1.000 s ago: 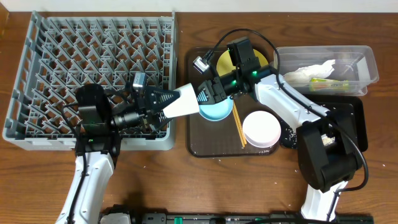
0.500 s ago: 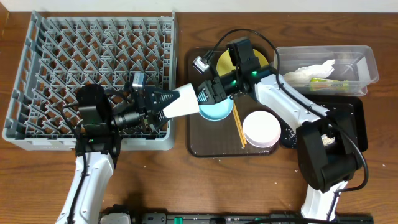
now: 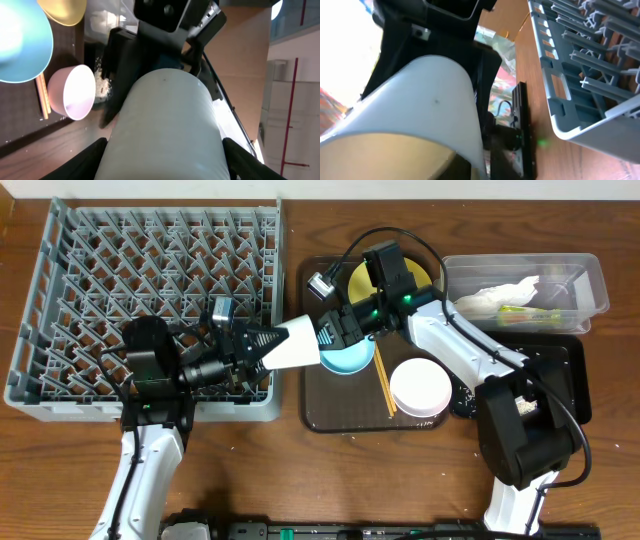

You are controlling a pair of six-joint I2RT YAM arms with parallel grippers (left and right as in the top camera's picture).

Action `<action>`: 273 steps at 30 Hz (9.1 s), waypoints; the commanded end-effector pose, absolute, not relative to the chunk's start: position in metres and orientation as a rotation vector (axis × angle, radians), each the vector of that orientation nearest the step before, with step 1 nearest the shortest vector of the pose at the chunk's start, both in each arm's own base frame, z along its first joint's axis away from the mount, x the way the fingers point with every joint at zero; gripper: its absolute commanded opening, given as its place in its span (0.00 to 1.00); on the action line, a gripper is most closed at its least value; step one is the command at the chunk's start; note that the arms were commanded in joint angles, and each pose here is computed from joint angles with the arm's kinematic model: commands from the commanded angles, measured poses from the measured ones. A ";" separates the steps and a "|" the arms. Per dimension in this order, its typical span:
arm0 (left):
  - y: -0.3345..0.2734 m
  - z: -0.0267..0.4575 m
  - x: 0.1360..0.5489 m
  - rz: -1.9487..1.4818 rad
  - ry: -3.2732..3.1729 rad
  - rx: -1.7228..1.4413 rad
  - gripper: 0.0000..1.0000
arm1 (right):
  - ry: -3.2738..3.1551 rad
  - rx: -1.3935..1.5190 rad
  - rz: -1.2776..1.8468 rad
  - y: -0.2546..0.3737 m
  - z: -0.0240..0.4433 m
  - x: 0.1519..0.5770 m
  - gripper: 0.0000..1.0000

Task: Sort waste into correct bins and load items into the dishwasher
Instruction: 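Lower the white cup into the dish rack with the left gripper, then release the cup and move the left gripper to the light-blue bowl, then grip the light-blue bowl rim with the left gripper, then lift the light-blue bowl and carry it to the rack's back edge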

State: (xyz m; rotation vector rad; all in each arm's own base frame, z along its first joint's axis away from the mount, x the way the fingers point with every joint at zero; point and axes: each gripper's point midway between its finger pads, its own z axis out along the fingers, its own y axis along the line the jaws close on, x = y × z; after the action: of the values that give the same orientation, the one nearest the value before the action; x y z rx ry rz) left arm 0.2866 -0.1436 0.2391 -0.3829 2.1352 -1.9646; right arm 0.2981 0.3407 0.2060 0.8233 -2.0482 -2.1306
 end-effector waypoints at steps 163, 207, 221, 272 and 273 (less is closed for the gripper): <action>-0.224 0.052 0.374 -0.146 2.874 0.059 0.72 | -3.580 0.254 -0.496 0.128 0.246 0.377 0.99; -0.124 0.229 0.408 0.311 2.306 -0.018 0.08 | -3.675 0.196 -0.470 0.112 0.269 0.388 0.99; -0.201 0.149 0.379 -0.260 2.662 -0.117 0.63 | -3.675 0.196 -0.470 0.112 0.269 0.388 0.99; -0.097 0.234 0.446 0.308 2.206 -0.151 0.08 | -3.675 0.196 -0.470 0.112 0.269 0.388 0.99; -0.090 0.243 0.450 0.373 2.161 -0.144 0.07 | -3.675 0.196 -0.470 0.112 0.269 0.388 0.99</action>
State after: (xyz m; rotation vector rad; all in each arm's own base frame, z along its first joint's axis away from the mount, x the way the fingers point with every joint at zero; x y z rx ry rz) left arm 0.4407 -0.1350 0.2265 -0.1603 2.2769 -0.0065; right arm 0.3881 0.1149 0.2567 0.2144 -3.6427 -0.4625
